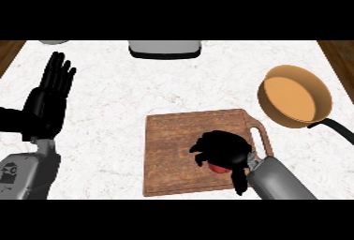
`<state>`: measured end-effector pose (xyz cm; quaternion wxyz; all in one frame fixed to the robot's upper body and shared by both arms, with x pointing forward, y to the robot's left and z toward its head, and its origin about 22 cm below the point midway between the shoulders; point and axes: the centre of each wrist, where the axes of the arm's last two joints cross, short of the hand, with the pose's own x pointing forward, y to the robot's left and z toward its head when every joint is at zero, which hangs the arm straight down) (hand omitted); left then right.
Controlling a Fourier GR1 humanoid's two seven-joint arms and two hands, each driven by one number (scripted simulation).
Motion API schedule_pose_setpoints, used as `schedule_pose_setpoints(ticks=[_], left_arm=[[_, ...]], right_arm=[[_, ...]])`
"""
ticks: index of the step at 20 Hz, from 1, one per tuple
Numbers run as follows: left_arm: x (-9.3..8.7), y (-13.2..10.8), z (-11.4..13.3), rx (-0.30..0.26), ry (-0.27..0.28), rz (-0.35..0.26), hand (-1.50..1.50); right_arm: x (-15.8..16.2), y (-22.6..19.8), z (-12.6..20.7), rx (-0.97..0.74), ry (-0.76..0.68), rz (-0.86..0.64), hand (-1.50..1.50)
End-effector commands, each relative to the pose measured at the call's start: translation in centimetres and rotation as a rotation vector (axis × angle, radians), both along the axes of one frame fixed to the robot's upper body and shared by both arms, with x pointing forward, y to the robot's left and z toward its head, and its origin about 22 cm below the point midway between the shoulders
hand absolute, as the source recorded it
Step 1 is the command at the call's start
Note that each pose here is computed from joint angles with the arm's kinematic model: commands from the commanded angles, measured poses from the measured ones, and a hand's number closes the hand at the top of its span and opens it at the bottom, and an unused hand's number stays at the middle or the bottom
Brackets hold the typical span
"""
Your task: Pick the bell pepper from the cutting board and place it in the pot
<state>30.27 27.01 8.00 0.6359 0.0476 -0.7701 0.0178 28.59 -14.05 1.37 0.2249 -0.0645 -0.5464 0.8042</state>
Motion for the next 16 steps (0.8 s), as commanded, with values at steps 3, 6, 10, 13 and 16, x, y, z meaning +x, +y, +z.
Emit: schedule_pose_setpoints(ticks=[3,6,10,13,16], left_arm=[[0.1,0.0,-0.7,0.004,-0.008,0.021,0.0],[0.3,0.5,0.2,0.007,-0.003,-0.001,0.0],[0.6,1.2,0.4,-0.009,-0.007,-0.004,0.0],[-0.9,0.2,-0.6,0.003,0.002,0.029,0.0],[0.3,1.5,-1.5,0.001,0.013,0.032,0.0]], right_arm=[[-2.1,3.0,-1.4,0.055,0.005,0.093,1.5],[-0.8,0.5,-2.7,0.015,-0.021,0.088,1.5],[-1.6,0.6,-0.9,0.081,-0.105,0.07,1.5],[-2.6,-0.8,3.2,0.141,-0.207,0.03,1.5],[-3.6,-0.8,5.2,0.214,-0.2,-0.021,1.5]])
